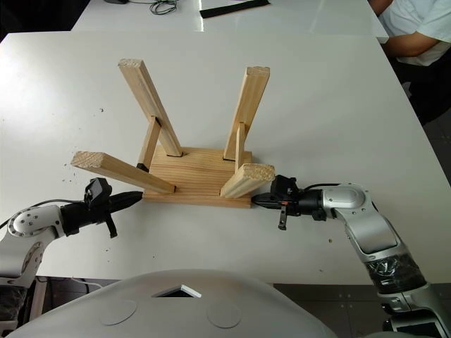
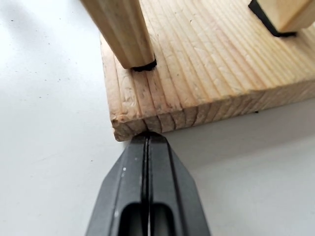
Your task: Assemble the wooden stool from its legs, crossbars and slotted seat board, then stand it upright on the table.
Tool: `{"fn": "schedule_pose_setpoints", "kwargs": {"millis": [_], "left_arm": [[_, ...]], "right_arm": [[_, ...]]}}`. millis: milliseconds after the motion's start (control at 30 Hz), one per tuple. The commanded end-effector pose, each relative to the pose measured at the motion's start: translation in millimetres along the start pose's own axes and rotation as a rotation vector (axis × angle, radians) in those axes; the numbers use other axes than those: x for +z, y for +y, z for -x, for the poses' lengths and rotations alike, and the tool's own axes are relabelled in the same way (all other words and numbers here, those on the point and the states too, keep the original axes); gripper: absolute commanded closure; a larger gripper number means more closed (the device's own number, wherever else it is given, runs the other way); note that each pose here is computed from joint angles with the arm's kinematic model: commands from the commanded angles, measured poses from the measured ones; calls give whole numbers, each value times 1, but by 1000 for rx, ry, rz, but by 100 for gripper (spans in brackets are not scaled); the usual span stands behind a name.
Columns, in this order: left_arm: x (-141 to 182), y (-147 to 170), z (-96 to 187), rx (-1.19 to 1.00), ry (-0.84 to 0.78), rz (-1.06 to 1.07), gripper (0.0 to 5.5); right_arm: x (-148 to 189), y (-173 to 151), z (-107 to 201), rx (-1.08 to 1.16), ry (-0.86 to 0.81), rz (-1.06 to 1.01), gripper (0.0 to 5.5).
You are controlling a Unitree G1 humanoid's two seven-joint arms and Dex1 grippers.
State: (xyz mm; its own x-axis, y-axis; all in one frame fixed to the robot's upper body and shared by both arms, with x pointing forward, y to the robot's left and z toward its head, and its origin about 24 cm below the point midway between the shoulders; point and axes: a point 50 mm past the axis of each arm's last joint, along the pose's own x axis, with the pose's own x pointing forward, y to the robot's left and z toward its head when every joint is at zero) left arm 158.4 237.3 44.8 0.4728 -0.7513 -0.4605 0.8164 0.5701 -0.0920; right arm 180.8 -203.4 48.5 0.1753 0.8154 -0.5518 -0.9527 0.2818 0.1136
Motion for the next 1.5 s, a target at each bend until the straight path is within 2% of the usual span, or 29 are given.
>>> {"fn": "schedule_pose_setpoints", "kwargs": {"millis": [33,333,500,667,900,1133,1267,1500], "left_arm": [[26,-16,-3,-131,-110,-32,548],[79,-59,2,-300,-285,10,548],[107,-53,9,-308,-379,21,548],[120,-48,17,-322,-415,39,548],[106,-51,13,-336,-366,97,548],[84,-51,9,-299,-314,157,548],[69,-43,3,-250,-283,181,548],[72,-37,10,-232,-297,118,548]], "right_arm": [[29,12,10,99,-122,45,550],[64,24,35,185,-178,125,550],[82,22,42,212,-213,157,550],[94,20,48,203,-264,152,550],[104,11,53,199,-297,139,550],[94,10,43,190,-286,101,550],[76,6,34,163,-245,60,550],[70,4,38,132,-245,52,550]]}}
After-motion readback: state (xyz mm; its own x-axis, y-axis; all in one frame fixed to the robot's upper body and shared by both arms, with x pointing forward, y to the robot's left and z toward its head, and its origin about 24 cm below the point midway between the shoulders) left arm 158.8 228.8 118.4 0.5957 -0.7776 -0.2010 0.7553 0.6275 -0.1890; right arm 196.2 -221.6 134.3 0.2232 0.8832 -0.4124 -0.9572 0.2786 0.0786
